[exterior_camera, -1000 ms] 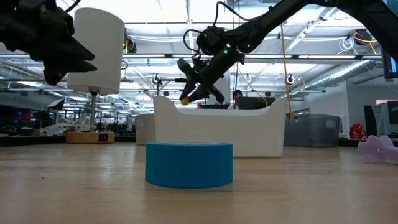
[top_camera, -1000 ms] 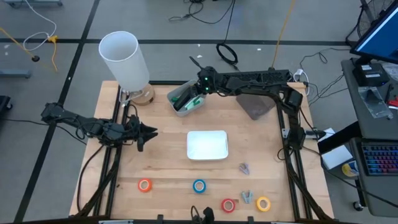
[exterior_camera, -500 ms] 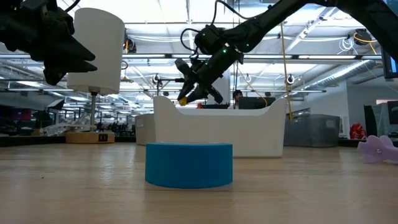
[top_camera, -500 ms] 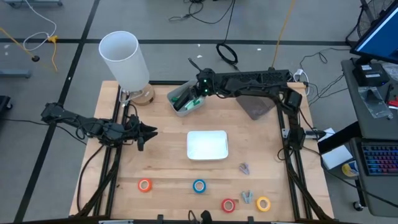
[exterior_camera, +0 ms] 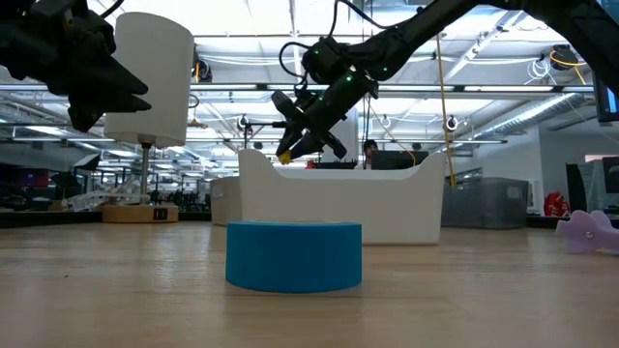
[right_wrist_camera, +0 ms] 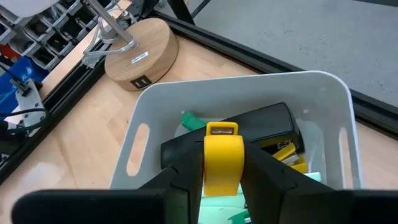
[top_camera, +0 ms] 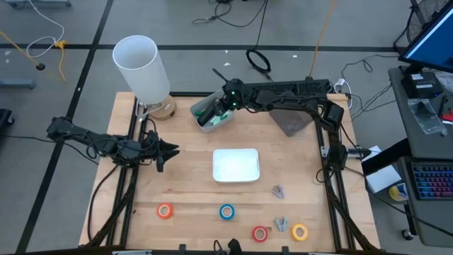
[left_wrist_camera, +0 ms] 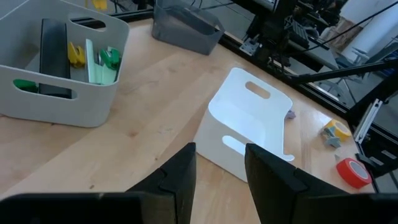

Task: Pick and place Stapler, Stapler remover, tape
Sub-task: Put the yellow stapler into the gray bin, then put the purple staple remover into the white bin

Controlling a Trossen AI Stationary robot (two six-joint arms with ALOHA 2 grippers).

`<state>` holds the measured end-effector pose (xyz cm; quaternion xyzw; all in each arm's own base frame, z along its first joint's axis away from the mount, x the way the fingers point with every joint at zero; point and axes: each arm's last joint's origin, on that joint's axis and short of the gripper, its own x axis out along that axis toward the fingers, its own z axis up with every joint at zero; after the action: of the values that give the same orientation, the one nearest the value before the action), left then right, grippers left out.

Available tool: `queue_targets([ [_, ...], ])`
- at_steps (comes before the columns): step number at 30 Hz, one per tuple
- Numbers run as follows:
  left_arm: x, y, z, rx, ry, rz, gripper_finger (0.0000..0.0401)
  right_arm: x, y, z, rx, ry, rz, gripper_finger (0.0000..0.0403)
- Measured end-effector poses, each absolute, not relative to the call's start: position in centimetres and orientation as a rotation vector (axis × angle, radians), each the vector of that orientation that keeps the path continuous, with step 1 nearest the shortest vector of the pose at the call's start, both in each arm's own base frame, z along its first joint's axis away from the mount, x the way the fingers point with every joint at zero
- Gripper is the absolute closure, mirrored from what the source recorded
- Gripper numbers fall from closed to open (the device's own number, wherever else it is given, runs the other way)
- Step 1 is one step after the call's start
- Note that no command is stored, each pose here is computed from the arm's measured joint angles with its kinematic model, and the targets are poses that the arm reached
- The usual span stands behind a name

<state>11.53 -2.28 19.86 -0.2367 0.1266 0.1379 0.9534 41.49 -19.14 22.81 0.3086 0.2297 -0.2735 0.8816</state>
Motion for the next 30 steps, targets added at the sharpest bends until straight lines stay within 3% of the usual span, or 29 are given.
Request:
queue_targets([
  [8, 11.5, -2.3, 19.9, -0.481, 0.257, 0.280, 0.0265, 41.5, -19.2, 22.8, 0.637, 0.481, -0.568, 0.0288],
  [17, 11.5, -2.3, 19.9, -0.482, 0.258, 0.279, 0.0265, 41.6, -19.3, 23.2, 0.601, 0.446, -0.547, 0.0286],
  [23, 11.5, -2.3, 19.9, -0.484, 0.258, 0.277, 0.0265, 41.7, -17.0, 27.6, 0.420, 0.339, -0.267, 0.0321],
  [30, 11.5, -2.3, 19.8, -0.480, 0.260, 0.276, 0.0265, 39.8, -8.8, 31.1, 0.197, 0.551, -0.101, 0.0391],
])
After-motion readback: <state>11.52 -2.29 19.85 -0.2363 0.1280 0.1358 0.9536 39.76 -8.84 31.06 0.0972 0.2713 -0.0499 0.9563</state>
